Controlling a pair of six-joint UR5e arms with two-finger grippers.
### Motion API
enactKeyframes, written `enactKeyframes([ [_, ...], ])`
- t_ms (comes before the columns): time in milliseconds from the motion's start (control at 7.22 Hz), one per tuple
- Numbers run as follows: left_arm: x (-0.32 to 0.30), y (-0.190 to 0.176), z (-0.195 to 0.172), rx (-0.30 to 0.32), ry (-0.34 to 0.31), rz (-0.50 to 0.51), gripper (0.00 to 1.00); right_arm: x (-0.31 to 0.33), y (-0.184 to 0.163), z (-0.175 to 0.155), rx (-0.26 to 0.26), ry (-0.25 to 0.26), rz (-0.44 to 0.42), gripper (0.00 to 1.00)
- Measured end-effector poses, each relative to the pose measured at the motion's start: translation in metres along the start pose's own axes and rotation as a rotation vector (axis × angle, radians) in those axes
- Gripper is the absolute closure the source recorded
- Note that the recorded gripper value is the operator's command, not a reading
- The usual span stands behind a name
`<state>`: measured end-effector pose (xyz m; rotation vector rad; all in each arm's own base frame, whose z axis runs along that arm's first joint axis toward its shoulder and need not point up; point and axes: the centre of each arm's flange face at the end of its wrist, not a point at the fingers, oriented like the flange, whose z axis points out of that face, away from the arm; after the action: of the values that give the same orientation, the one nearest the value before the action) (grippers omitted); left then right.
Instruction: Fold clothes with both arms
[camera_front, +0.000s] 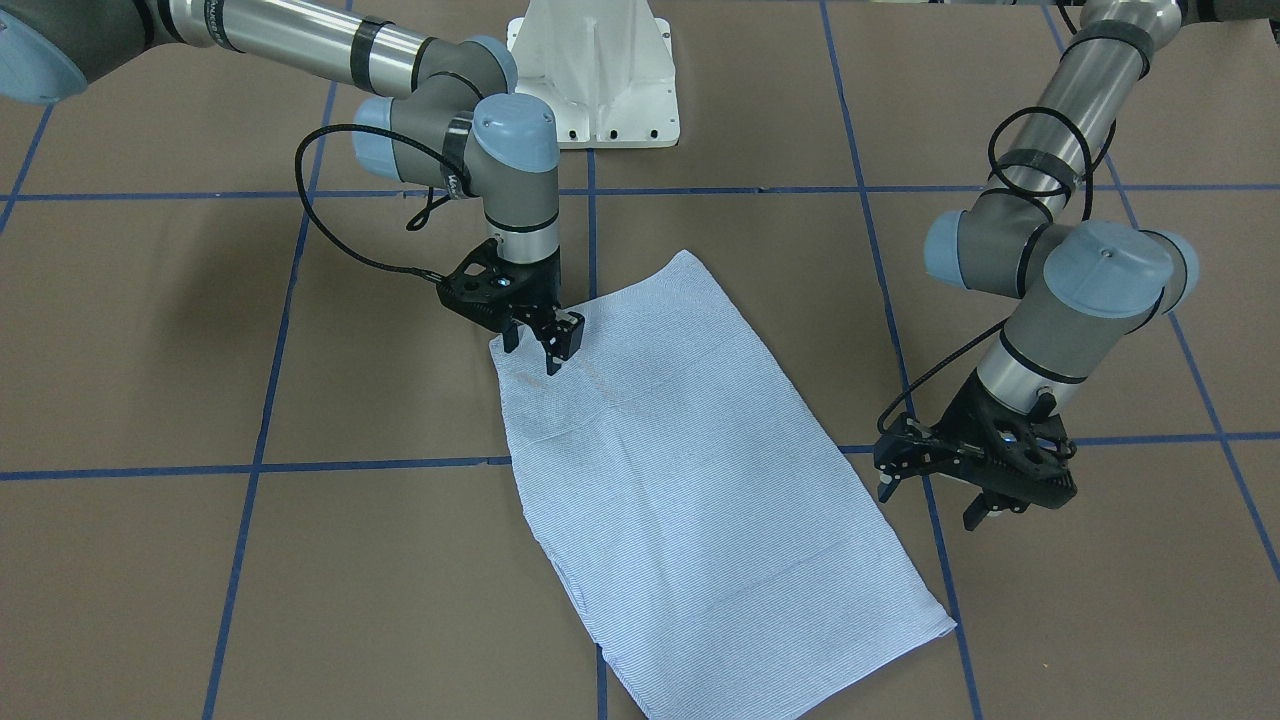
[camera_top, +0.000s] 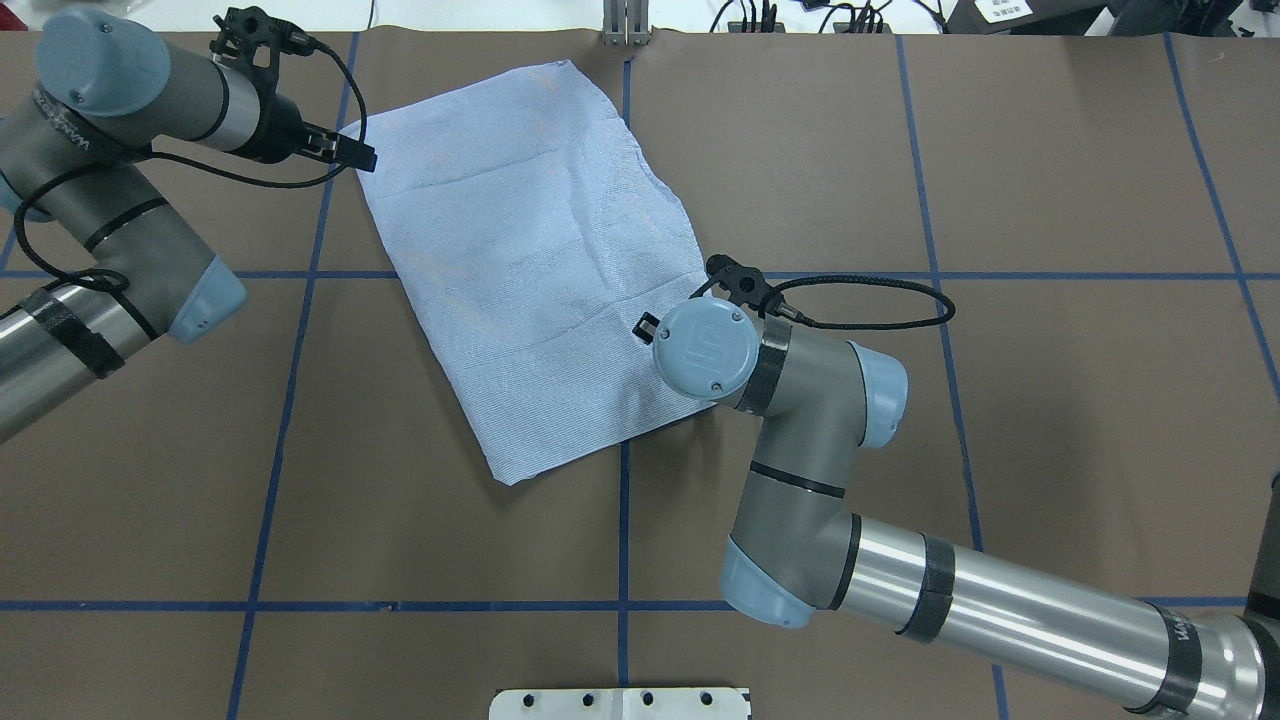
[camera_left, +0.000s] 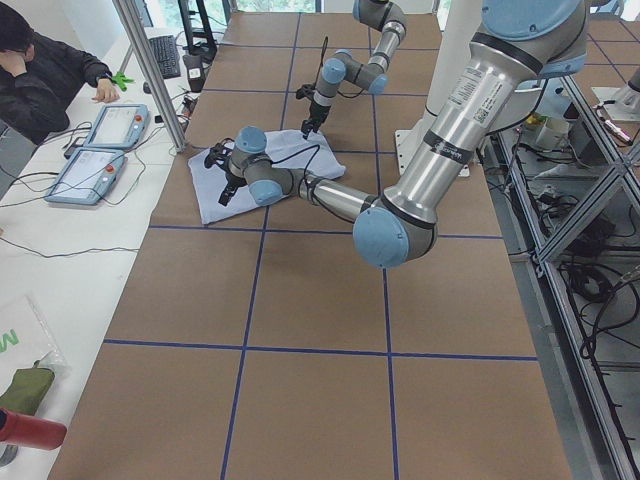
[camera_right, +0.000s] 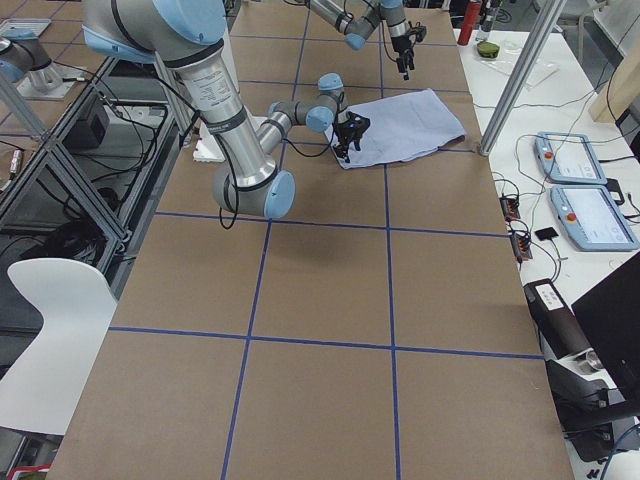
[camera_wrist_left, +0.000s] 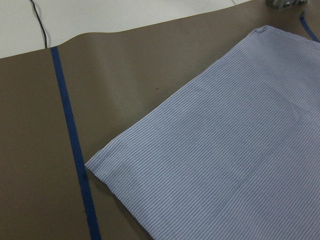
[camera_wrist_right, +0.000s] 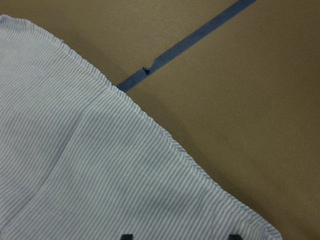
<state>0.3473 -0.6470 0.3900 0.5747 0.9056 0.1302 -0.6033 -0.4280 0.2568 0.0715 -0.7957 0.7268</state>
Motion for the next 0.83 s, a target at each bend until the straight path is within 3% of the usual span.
enactKeyframes([
  [416, -0.0005, -0.0004, -0.0005, 0.001, 0.000, 0.000, 0.00, -0.0034, 0.0079, 0.0001, 0.028, -0.014, 0.016, 0.99],
  [831, -0.0014, 0.0003, -0.0003, -0.001, -0.001, -0.001, 0.00, -0.0064, 0.0109, -0.0026, 0.032, -0.023, 0.053, 1.00],
])
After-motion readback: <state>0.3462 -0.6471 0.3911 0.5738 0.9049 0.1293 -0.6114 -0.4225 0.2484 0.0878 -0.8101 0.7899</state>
